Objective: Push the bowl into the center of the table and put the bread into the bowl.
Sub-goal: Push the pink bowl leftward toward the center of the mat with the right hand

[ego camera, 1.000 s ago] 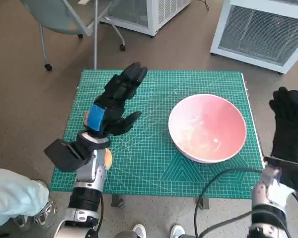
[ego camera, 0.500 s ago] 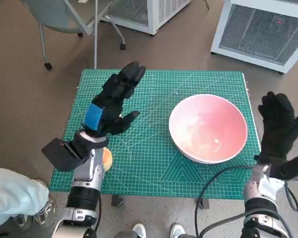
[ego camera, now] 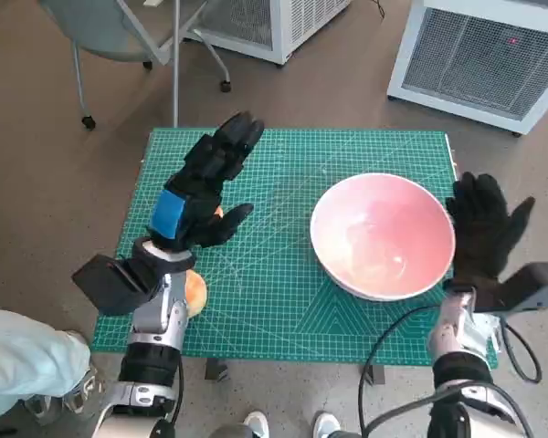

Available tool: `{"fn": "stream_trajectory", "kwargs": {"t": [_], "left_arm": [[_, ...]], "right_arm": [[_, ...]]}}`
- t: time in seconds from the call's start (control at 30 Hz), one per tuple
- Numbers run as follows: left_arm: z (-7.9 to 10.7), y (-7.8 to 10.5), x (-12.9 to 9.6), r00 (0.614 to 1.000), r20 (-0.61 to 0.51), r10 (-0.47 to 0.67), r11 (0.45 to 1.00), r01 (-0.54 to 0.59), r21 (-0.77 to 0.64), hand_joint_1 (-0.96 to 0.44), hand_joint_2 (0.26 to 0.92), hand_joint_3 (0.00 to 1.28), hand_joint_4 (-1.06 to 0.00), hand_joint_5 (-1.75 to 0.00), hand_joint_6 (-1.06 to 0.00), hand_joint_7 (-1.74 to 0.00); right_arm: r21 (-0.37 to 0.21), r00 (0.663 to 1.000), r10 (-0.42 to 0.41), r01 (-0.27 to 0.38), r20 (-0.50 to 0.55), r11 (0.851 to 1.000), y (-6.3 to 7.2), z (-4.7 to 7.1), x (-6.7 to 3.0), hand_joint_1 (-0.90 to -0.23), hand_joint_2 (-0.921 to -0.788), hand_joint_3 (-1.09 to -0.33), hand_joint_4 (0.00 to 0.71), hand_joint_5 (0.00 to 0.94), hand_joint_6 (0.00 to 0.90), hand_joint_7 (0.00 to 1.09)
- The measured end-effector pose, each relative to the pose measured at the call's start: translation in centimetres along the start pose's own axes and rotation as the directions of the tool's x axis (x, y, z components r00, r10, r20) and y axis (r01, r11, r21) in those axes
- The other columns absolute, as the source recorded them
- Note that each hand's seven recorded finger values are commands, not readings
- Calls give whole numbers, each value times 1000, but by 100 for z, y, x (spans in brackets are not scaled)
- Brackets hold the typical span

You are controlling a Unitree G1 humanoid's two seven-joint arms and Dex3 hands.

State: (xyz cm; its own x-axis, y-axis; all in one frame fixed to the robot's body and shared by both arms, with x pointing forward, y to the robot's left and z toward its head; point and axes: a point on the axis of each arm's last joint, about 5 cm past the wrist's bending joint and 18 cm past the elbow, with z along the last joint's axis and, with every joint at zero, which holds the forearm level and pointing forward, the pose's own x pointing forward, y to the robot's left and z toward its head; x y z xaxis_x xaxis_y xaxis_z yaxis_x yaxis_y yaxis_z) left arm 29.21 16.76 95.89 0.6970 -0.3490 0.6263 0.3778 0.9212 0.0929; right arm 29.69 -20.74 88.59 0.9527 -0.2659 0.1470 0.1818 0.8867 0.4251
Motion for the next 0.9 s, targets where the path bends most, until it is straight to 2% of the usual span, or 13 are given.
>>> {"fn": "stream_trajectory", "kwargs": {"t": [0.3,0.5,0.73,0.9], "left_arm": [[15,37,-33,1000,-5,12,1000,-12,18,-511,921,295,-302,-2,-270,-195],[27,37,-58,1000,-2,24,999,-24,27,-529,921,301,-303,-2,-274,-190],[44,52,-95,999,-2,36,998,-36,42,-548,921,303,-303,-1,-278,-181],[69,71,-126,999,2,41,998,-42,57,-555,921,302,-303,-1,-280,-177]], "right_arm": [[105,997,-11,19,-76,994,147,-79,19,-494,-921,-753,307,21,308,472],[181,993,-10,31,-115,983,265,-110,46,-496,-921,-755,340,15,359,425],[230,988,14,22,-153,973,401,-144,62,-518,-921,-749,360,15,393,411],[244,985,28,14,-168,970,477,-160,67,-524,-921,-745,363,14,403,407]]}}
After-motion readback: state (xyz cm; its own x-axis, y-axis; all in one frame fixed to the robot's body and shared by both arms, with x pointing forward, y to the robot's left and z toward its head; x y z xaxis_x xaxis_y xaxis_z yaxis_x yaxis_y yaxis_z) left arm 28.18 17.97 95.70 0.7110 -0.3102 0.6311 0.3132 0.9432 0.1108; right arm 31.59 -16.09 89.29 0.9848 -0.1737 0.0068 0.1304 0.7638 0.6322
